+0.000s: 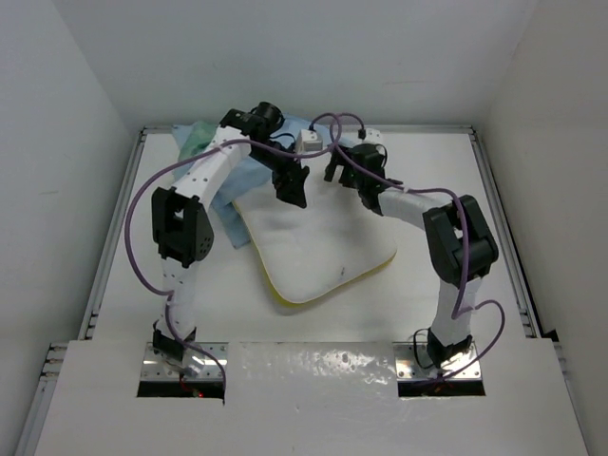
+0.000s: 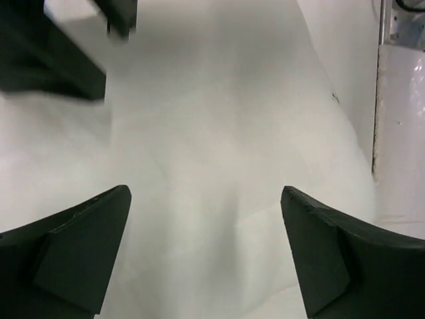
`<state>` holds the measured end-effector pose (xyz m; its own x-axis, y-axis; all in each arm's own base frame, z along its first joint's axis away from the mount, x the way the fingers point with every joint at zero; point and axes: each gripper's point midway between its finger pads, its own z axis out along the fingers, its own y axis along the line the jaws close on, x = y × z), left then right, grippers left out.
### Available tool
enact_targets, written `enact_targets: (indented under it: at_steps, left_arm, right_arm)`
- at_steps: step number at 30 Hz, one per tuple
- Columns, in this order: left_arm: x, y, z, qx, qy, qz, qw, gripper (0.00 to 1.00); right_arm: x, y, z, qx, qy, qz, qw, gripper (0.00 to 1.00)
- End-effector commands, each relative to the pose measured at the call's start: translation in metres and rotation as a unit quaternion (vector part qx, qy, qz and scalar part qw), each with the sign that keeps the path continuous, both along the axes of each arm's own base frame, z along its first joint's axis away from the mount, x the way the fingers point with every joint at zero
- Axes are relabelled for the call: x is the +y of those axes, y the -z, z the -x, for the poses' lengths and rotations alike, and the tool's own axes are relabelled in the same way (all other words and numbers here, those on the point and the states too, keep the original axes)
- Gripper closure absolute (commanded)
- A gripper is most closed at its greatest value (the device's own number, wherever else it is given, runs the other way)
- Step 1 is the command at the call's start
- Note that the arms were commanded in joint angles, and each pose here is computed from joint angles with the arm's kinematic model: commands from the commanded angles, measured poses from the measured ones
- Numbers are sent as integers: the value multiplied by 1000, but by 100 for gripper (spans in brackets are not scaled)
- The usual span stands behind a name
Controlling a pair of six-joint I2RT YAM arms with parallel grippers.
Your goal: Put the pillow into the pillowcase
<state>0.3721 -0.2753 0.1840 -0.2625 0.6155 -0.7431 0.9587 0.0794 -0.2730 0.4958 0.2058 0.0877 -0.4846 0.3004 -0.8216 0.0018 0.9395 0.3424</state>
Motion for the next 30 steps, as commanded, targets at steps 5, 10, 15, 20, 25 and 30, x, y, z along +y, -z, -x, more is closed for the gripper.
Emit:
enact_targets:
  at_steps: [5, 10, 15, 20, 25, 30]
  left_arm:
    - [122, -48, -80, -84, -284, -30, 955, 7]
    - [171, -4, -44, 13, -364, -90, 927, 81]
    - [181, 74, 9, 185, -457, -76, 867, 43]
    - [203, 102, -7, 199, -566, -17, 800, 26]
    - [217, 139, -14, 219, -630, -59, 743, 23]
    - [196, 161, -11, 252, -623, -44, 739, 23]
  right_arm:
    - [-5, -39, 24, 6, -158, 107, 982, 18]
    - [4, -42, 38, 43, -212, 109, 970, 63]
    - [49, -61, 76, -3, -274, 217, 937, 21]
    - [132, -70, 124, -63, -367, 229, 899, 9]
    - [170, -41, 146, -38, -377, 222, 898, 5]
    - [175, -15, 145, -24, -356, 226, 906, 1]
